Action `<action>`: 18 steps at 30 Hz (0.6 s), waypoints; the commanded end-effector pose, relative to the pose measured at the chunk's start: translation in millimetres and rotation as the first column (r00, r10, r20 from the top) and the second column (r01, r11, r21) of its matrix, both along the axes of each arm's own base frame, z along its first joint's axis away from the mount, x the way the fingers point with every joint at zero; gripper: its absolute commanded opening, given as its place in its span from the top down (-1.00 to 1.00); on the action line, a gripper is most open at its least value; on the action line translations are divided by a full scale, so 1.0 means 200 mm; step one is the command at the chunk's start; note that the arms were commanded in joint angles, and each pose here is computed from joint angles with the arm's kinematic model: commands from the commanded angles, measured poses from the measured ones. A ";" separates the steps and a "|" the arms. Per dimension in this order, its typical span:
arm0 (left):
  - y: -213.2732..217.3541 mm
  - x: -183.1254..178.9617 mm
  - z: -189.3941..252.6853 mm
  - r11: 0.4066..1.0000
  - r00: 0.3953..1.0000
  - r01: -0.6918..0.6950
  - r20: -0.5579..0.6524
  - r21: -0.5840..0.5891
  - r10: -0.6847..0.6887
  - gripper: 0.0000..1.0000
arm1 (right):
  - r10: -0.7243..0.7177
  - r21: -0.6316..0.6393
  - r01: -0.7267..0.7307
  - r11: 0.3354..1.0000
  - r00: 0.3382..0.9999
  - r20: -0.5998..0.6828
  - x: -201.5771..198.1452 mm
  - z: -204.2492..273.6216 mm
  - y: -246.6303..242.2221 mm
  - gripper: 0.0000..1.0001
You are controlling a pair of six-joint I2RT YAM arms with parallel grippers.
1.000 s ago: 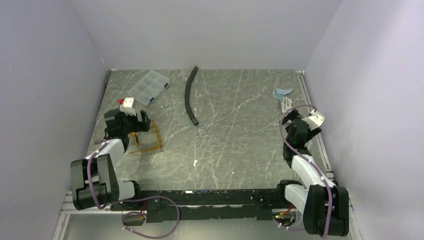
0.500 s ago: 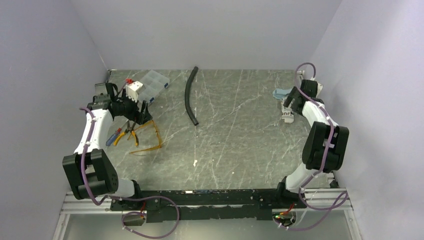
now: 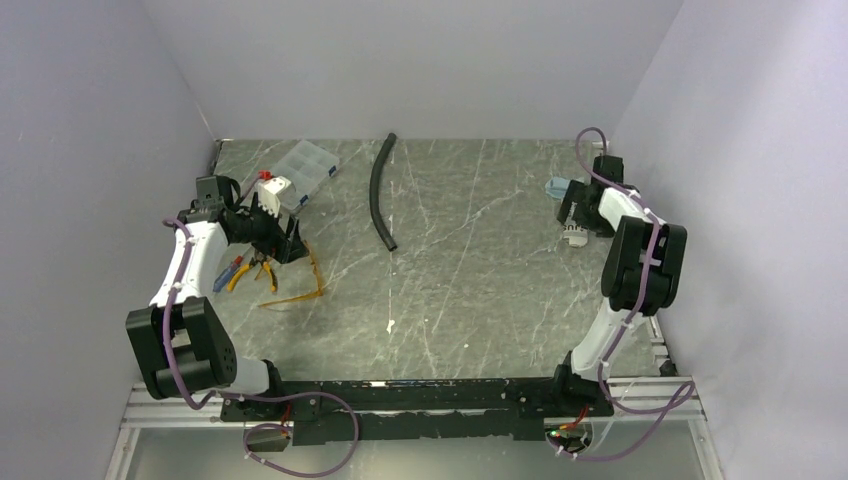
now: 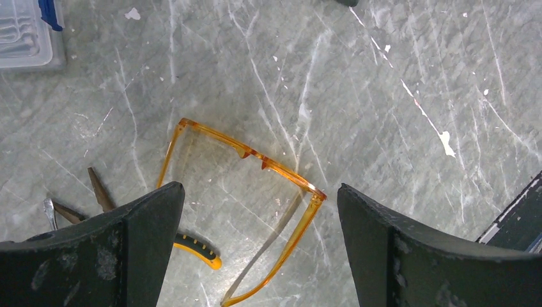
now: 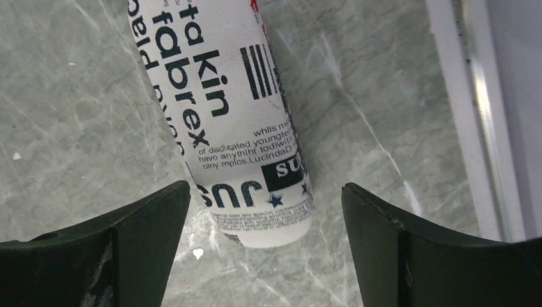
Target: Organize the sunglasses
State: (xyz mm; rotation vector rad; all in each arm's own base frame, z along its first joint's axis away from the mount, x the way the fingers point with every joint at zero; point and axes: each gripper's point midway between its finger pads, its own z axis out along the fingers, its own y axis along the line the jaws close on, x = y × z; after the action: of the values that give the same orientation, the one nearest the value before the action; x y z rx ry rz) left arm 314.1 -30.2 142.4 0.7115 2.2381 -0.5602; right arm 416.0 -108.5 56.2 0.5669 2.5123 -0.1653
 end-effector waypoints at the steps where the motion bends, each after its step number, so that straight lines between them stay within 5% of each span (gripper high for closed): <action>1: -0.04 0.02 0.06 0.999 0.999 0.037 0.037 -0.040 -0.036 -0.89 | 0.056 0.020 -0.056 0.998 0.998 -0.010 0.06 -0.03 0.02 -0.83; 8: -0.04 0.01 0.04 0.999 0.999 0.036 0.032 -0.035 -0.035 -0.90 | 0.089 0.043 -0.087 0.995 0.995 -0.039 0.08 -0.11 0.06 -0.52; 16: -0.05 0.02 0.08 0.998 0.999 0.026 0.032 -0.053 -0.024 -0.90 | 0.134 -0.058 -0.137 0.989 0.990 -0.049 0.08 -0.06 0.13 0.58; 18: -0.05 0.03 0.11 0.998 0.999 0.021 0.034 -0.061 -0.019 -0.90 | 0.157 -0.110 -0.157 0.981 0.988 -0.011 0.09 0.01 0.19 0.67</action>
State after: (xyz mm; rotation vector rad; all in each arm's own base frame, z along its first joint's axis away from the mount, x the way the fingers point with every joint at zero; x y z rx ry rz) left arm 313.8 -33.3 143.6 0.7069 2.2303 -0.5843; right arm 421.4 -83.1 21.8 0.4134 2.6313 -0.1609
